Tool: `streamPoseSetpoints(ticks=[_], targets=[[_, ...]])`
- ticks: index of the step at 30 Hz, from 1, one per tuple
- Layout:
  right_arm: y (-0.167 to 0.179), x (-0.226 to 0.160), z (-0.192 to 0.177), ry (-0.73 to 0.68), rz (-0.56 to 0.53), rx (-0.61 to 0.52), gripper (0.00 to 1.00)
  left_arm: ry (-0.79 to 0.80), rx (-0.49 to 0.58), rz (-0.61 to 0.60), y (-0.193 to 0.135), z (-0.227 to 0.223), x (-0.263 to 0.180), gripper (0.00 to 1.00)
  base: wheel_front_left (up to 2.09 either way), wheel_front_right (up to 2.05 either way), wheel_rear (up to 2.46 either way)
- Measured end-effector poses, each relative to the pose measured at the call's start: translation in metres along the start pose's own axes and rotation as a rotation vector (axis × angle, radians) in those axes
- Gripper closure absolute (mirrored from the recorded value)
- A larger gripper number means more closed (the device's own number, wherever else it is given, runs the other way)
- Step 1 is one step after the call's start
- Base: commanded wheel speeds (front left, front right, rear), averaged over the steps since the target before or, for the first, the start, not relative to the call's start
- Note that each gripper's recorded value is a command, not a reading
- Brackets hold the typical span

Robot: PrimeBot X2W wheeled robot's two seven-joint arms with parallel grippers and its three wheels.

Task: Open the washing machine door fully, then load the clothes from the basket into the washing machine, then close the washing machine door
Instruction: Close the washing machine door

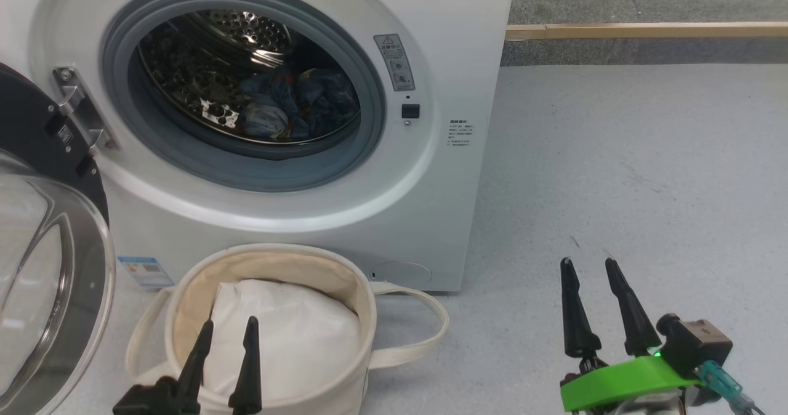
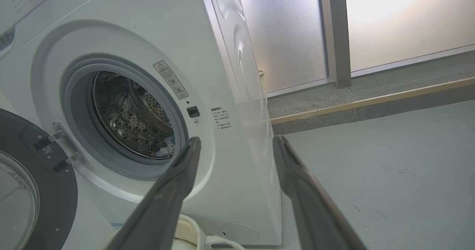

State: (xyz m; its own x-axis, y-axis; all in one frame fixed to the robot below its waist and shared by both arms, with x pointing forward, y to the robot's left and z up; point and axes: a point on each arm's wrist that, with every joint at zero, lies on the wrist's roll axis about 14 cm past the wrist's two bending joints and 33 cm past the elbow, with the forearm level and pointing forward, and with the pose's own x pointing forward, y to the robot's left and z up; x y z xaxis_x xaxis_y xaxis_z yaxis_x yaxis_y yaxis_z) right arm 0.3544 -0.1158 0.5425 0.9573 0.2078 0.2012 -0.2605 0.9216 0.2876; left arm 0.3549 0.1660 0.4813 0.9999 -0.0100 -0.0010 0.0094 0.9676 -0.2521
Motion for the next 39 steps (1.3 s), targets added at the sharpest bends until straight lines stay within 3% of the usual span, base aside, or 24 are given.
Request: streamPoseSetpoints(ticks=[39], targets=[[-0.029, -0.009, -0.016, 0.058, -0.089, -0.023, 0.0, 0.007, 0.003, -0.004, -0.003, -0.002, 0.007, 0.0, 0.0, 0.0, 0.0]])
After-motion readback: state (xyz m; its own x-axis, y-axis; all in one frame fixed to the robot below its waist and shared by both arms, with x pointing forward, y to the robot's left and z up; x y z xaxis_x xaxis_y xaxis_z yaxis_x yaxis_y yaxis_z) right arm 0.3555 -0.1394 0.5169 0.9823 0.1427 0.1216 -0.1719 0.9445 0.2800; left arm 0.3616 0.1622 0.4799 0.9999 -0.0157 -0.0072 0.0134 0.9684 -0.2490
